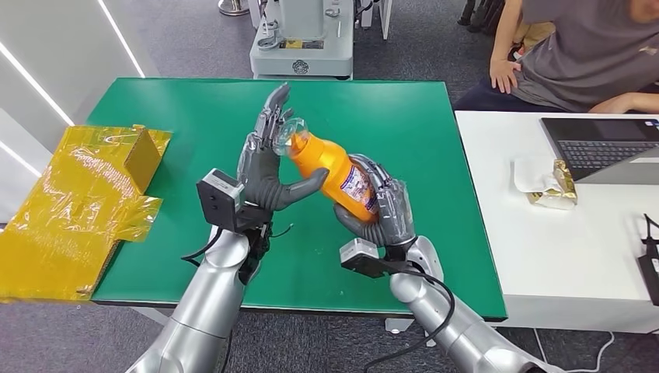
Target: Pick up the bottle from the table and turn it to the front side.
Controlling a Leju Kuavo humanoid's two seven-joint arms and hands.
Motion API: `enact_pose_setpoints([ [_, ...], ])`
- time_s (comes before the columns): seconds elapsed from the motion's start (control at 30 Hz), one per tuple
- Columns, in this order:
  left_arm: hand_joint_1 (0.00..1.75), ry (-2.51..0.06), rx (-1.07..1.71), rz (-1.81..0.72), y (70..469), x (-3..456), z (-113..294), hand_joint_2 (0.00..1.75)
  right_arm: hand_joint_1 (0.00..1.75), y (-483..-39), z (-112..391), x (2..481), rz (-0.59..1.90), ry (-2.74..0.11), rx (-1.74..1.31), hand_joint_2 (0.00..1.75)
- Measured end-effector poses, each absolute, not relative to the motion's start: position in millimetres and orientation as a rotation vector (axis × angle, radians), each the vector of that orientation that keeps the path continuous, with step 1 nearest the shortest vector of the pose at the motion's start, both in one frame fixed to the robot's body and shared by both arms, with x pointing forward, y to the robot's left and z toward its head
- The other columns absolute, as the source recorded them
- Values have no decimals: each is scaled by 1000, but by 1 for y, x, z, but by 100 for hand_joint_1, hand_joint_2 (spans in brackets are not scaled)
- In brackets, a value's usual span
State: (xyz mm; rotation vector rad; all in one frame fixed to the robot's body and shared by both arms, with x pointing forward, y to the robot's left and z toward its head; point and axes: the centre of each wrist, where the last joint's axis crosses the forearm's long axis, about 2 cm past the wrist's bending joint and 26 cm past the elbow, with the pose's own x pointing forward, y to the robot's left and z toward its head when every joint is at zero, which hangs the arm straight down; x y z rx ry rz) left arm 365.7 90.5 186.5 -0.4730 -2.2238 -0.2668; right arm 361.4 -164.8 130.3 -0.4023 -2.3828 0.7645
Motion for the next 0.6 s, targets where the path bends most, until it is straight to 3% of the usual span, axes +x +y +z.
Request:
enact_pose_setpoints([
  [0.27, 0, -2365, -346, -279, 101, 359, 206, 175, 175, -171, 111, 356, 810, -2306, -412, 175],
  [0.6, 0, -2364, -331, -313, 104, 351, 206, 175, 175, -171, 110, 354, 862, -2327, -436, 175],
])
